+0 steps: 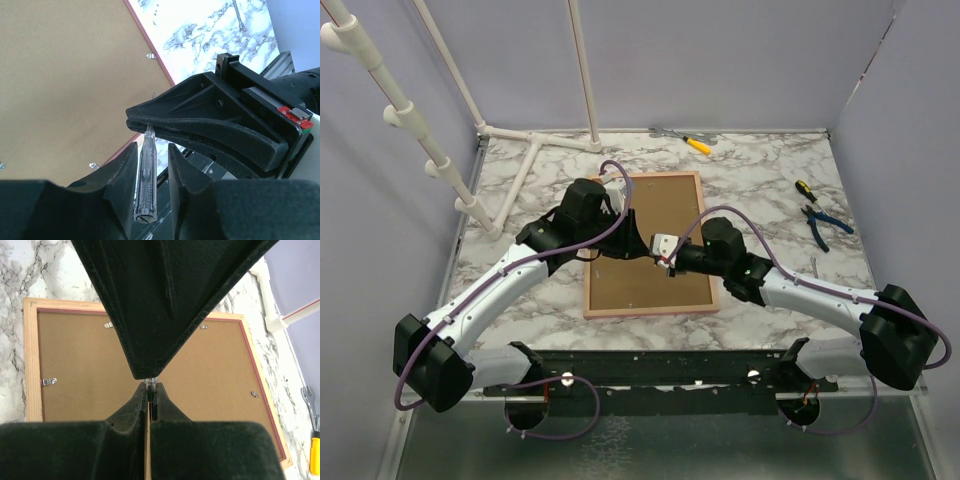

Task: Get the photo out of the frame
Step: Adjust the screwdriver, then release the photo frame item from the photo frame.

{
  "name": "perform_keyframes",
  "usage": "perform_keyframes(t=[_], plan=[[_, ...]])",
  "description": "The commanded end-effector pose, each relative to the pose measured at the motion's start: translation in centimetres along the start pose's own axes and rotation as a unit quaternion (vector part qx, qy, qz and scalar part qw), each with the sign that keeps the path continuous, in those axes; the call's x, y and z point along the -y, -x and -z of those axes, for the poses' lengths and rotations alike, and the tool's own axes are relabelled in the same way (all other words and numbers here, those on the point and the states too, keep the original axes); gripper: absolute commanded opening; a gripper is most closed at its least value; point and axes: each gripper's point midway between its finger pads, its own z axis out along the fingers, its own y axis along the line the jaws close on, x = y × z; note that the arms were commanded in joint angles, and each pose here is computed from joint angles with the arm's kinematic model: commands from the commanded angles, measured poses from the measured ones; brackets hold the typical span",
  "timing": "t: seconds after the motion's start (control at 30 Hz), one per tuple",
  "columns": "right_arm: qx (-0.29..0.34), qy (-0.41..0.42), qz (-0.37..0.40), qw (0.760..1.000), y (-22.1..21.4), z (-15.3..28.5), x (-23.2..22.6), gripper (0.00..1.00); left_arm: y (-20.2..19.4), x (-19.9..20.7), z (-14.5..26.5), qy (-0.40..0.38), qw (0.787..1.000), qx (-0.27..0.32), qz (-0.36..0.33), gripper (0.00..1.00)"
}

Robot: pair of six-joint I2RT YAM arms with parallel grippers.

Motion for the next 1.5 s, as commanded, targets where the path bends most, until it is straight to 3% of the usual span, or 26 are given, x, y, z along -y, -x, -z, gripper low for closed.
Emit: perform_keyframes(t=[0.0,0.2,0.27,0.37,0.47,0.57,0.8,0.93,1.03,1.2,1.27,1.47], plan=[[0.005,-0.005,-0.004,1.0,0.0,-0.3,0.0,0.01,-0.1,0.2,-0.4,-0.013,1.0,-0.003,0.001,0.27],[0.004,-0.005,-0.006,1.0,0.0,-0.3,0.0,0.01,0.0,0.1,-0.6,-0.011,1.0,-0.003,0.004,0.0],[0.003,-0.007,-0.008,1.0,0.0,-0.3,0.0,0.02,0.1,-0.1,-0.6,-0.007,1.0,0.0,0.004,0.0],[0.003,-0.011,-0.012,1.0,-0.1,-0.2,0.0,0.26,0.5,-0.4,-0.6,0.004,1.0,0.009,0.004,0.0],[0.011,-0.019,-0.013,1.0,0.1,0.3,0.0,0.32,0.9,-0.7,-0.8,0.014,1.0,0.021,0.006,0.0],[0.012,-0.036,-0.021,0.999,0.0,0.7,0.2,0.47,1.6,-0.9,-0.9,0.02,0.999,0.035,0.007,0.0],[0.02,-0.111,-0.074,0.991,-0.3,3.0,2.3,0.59,2.5,-2.6,-2.1,0.056,0.997,0.048,0.008,0.0],[0.041,-0.185,-0.135,0.973,-0.5,5.5,4.9,0.7,3.0,-3.8,-3.6,0.076,0.996,0.054,0.012,0.0],[0.042,-0.275,-0.224,0.934,-1.9,7.8,7.6,0.78,3.5,-4.7,-5.1,0.087,0.994,0.06,0.019,0.0],[0.011,-0.424,-0.391,0.817,-7.0,12.4,11.4,0.89,4.8,-5.7,-7.5,0.095,0.992,0.073,0.028,0.0],[0.001,-0.439,-0.449,0.778,-8.9,13.5,12.1,0.9,5.4,-6.2,-8.2,0.105,0.991,0.078,0.027,0.0],[-0.061,-0.407,-0.58,0.703,-14.2,13.4,12.3,0.9,6.5,-6.9,-11.0,0.109,0.991,0.069,0.03,0.0]])
